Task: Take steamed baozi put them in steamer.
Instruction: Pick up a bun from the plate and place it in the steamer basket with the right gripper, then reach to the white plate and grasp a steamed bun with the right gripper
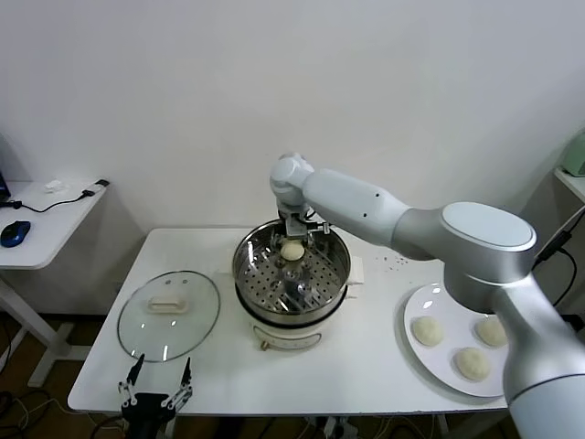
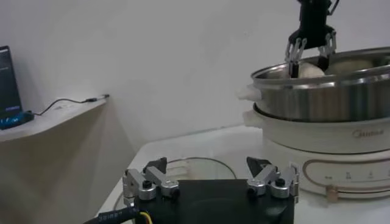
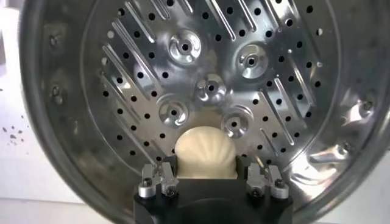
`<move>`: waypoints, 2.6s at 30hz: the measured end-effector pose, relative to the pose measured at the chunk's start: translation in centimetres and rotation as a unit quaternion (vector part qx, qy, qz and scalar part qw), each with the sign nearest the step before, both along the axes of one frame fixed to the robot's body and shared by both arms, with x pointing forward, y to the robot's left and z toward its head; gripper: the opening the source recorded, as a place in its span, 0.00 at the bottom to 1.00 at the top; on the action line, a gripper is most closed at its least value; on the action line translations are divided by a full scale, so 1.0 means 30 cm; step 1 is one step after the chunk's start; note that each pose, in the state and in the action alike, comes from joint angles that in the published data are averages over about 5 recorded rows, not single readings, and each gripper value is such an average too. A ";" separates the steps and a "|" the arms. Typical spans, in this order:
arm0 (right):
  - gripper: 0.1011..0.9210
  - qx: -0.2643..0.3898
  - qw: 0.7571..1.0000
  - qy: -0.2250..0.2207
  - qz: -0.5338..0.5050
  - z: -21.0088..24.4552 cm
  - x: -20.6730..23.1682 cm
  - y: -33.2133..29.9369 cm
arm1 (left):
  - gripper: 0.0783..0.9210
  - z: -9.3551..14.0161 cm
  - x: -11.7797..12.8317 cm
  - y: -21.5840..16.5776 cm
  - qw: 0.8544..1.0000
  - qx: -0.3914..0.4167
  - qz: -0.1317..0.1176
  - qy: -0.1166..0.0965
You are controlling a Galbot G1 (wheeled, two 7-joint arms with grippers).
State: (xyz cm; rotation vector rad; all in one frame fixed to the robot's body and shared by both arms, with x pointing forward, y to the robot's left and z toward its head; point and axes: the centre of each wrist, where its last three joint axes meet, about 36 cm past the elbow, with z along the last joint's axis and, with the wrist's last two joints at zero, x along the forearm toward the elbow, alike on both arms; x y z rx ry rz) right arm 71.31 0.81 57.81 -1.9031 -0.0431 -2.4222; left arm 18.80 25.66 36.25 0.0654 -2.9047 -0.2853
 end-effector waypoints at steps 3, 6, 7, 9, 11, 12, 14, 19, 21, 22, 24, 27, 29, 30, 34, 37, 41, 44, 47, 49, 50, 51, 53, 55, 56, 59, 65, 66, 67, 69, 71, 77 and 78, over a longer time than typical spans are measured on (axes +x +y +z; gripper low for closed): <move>0.85 0.001 1.000 0.000 0.000 0.003 0.001 -0.003 | 0.88 -0.001 -0.002 0.000 1.000 0.001 0.000 0.001; 0.88 0.005 1.000 0.000 0.000 0.021 0.002 -0.010 | 0.88 -0.001 -0.006 0.000 1.000 0.001 0.000 0.002; 0.88 0.006 1.000 0.000 0.001 0.032 0.003 -0.013 | 0.88 -0.002 -0.007 0.000 1.000 0.001 0.000 0.003; 0.88 0.010 1.000 -0.001 0.001 0.060 0.002 -0.022 | 0.88 -0.001 -0.007 -0.001 1.000 0.001 0.000 0.002; 0.88 0.015 1.000 -0.002 0.000 0.100 0.001 -0.035 | 0.88 0.001 -0.007 -0.001 1.000 0.002 0.001 0.002; 0.88 0.018 1.000 -0.004 -0.001 0.124 0.001 -0.046 | 0.88 0.002 -0.008 -0.001 1.000 0.002 0.001 0.001; 0.88 0.027 1.000 -0.007 -0.010 0.178 0.004 -0.077 | 0.88 0.006 -0.009 0.001 1.000 0.003 0.000 0.001; 0.88 0.067 0.995 -0.010 -0.073 0.324 0.021 -0.224 | 0.88 0.015 -0.007 0.004 1.000 0.005 0.000 -0.002; 0.88 0.093 0.989 -0.007 -0.117 0.371 0.022 -0.308 | 0.88 0.018 -0.008 0.002 1.000 0.005 -0.001 -0.003; 0.88 0.108 0.984 -0.005 -0.144 0.391 0.019 -0.354 | 0.88 0.019 -0.009 0.001 1.000 0.005 -0.001 -0.003; 0.88 0.140 0.969 0.001 -0.203 0.419 0.008 -0.449 | 0.88 0.022 -0.011 0.001 1.000 0.005 -0.001 -0.003; 0.88 0.184 0.935 0.013 -0.303 0.430 -0.021 -0.598 | 0.88 0.023 -0.013 0.005 1.000 0.005 -0.001 -0.004; 0.88 0.205 0.906 0.024 -0.371 0.419 -0.045 -0.699 | 0.88 0.023 -0.014 0.006 1.000 0.005 0.000 -0.004; 0.88 0.212 0.890 0.029 -0.403 0.409 -0.059 -0.747 | 0.88 0.023 -0.015 0.006 1.000 0.005 -0.001 -0.004; 0.88 0.218 0.828 0.051 -0.513 0.338 -0.126 -0.926 | 0.88 0.018 -0.019 0.001 1.000 0.002 -0.002 -0.003; 0.88 0.208 0.788 0.067 -0.576 0.262 -0.183 -1.038 | 0.88 0.016 -0.021 -0.004 1.000 0.001 -0.003 -0.003; 0.88 0.189 0.742 0.088 -0.638 0.137 -0.254 -1.154 | 0.88 0.021 -0.026 -0.007 1.000 0.002 -0.004 -0.003; 0.88 0.173 0.716 0.103 -0.669 0.040 -0.300 -1.208 | 0.88 0.023 -0.029 -0.008 1.000 0.003 -0.004 -0.002; 0.88 0.158 0.698 0.113 -0.689 -0.049 -0.335 -1.240 | 0.88 0.023 -0.031 -0.008 1.000 0.003 -0.005 -0.001; 0.88 0.150 0.688 0.118 -0.700 -0.105 -0.356 -1.256 | 0.88 0.023 -0.033 -0.009 1.000 0.003 -0.004 0.000; 0.88 0.146 0.684 0.119 -0.705 -0.131 -0.365 -1.263 | 0.88 0.023 -0.034 -0.009 1.000 0.003 -0.004 0.000; 0.88 0.143 0.680 0.121 -0.709 -0.157 -0.374 -1.269 | 0.88 0.023 -0.035 -0.009 1.000 0.003 -0.004 0.000; 0.88 0.137 0.673 0.123 -0.716 -0.207 -0.390 -1.278 | 0.88 0.023 -0.037 -0.008 1.000 0.003 -0.004 0.001; 0.88 0.133 0.668 0.124 -0.721 -0.250 -0.402 -1.283 | 0.88 0.022 -0.039 -0.007 1.000 0.004 -0.003 0.002; 0.88 0.132 0.666 0.123 -0.724 -0.270 -0.407 -1.285 | 0.88 0.021 -0.040 -0.006 1.000 0.004 -0.002 0.002; 0.88 0.130 0.662 0.121 -0.728 -0.316 -0.415 -1.291 | 0.88 0.017 -0.043 -0.005 1.000 0.004 -0.001 0.004; 0.88 0.128 0.656 0.113 -0.735 -0.371 -0.405 -1.299 | 0.88 0.009 -0.047 -0.006 1.000 0.003 0.001 0.008; 0.88 0.128 0.655 0.111 -0.736 -0.378 -0.402 -1.300 | 0.88 0.008 -0.048 -0.006 1.000 0.003 0.001 0.008; 0.88 0.127 0.654 0.110 -0.737 -0.384 -0.400 -1.301 | 0.88 0.007 -0.048 -0.006 1.000 0.003 0.001 0.009; 0.88 0.125 0.653 0.109 -0.739 -0.395 -0.397 -1.302 | 0.88 0.005 -0.049 -0.006 1.000 0.003 0.002 0.009; 0.88 0.124 0.652 0.109 -0.740 -0.404 -0.396 -1.303 | 0.88 0.004 -0.049 -0.005 1.000 0.003 0.002 0.010; 0.79 0.119 0.648 0.112 -0.744 -0.423 -0.396 -1.307 | 0.88 0.000 -0.048 -0.003 1.000 0.004 0.003 0.010; 0.76 0.119 0.647 0.111 -0.744 -0.425 -0.395 -1.308 | 0.88 0.000 -0.047 -0.003 1.000 0.004 0.003 0.010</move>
